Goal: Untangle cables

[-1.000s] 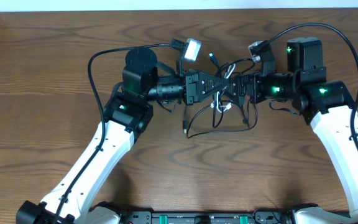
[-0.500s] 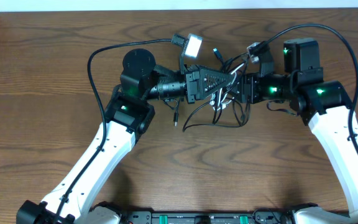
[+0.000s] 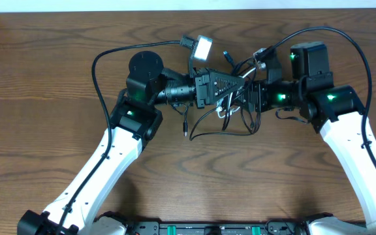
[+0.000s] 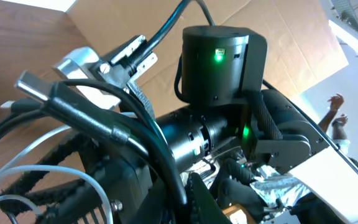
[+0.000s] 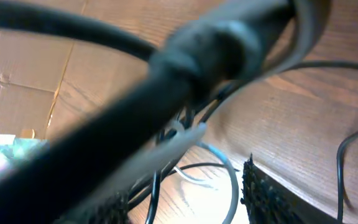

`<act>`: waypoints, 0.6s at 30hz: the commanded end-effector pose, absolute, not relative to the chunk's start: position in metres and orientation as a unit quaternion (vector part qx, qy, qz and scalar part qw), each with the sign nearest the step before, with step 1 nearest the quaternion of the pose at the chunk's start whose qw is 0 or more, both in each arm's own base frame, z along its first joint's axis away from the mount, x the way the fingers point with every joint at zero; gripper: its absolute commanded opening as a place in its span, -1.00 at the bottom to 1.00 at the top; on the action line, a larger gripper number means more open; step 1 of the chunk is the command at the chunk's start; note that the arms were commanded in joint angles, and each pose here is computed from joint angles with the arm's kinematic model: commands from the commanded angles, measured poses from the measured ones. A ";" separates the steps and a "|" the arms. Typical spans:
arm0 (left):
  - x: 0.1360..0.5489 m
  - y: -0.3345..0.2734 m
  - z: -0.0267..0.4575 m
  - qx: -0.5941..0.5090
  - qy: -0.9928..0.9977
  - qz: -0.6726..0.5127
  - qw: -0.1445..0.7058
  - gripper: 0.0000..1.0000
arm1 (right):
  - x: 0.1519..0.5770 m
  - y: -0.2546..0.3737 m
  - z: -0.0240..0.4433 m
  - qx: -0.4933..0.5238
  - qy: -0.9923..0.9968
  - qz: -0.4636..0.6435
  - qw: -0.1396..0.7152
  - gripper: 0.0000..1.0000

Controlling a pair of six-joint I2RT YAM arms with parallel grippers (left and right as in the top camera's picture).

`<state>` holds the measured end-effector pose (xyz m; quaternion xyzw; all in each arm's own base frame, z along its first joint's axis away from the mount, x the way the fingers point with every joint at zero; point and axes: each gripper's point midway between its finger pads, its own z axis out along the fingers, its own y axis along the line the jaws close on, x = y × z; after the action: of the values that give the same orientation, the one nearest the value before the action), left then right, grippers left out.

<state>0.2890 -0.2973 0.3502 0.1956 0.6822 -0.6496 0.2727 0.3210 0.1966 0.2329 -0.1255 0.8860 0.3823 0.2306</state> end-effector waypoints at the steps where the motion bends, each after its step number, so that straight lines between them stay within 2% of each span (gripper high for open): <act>1: 0.295 -0.297 0.355 0.188 0.680 -0.645 0.292 -0.85 | 0.315 0.200 0.228 -0.128 0.887 0.388 0.214 0.16; 3: 0.298 -0.297 0.355 0.181 0.682 -0.642 0.301 -0.84 | 0.313 0.201 0.228 -0.129 0.888 0.388 0.212 0.11; 4: 0.300 -0.296 0.356 0.179 0.681 -0.641 0.304 -0.85 | 0.312 0.202 0.228 -0.131 0.887 0.388 0.211 0.02; 8: 0.299 -0.297 0.363 0.188 0.670 -0.645 0.316 -0.85 | 0.311 0.204 0.228 -0.130 0.888 0.390 0.209 -0.67; 9: 0.299 -0.297 0.363 0.188 0.670 -0.645 0.316 -0.85 | 0.311 0.204 0.228 -0.130 0.888 0.390 0.209 -0.76; 10: 0.299 -0.297 0.363 0.188 0.670 -0.645 0.316 -0.84 | 0.311 0.204 0.228 -0.128 0.888 0.390 0.208 -0.97; 18: 0.298 -0.297 0.351 0.195 0.683 -0.632 0.309 -0.85 | 0.317 0.199 0.230 -0.121 0.887 0.389 0.217 -0.98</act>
<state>0.2987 -0.2961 0.3523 0.1824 0.6830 -0.6413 0.2982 0.3172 0.1989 0.2304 -0.1223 0.8889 0.3827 0.2203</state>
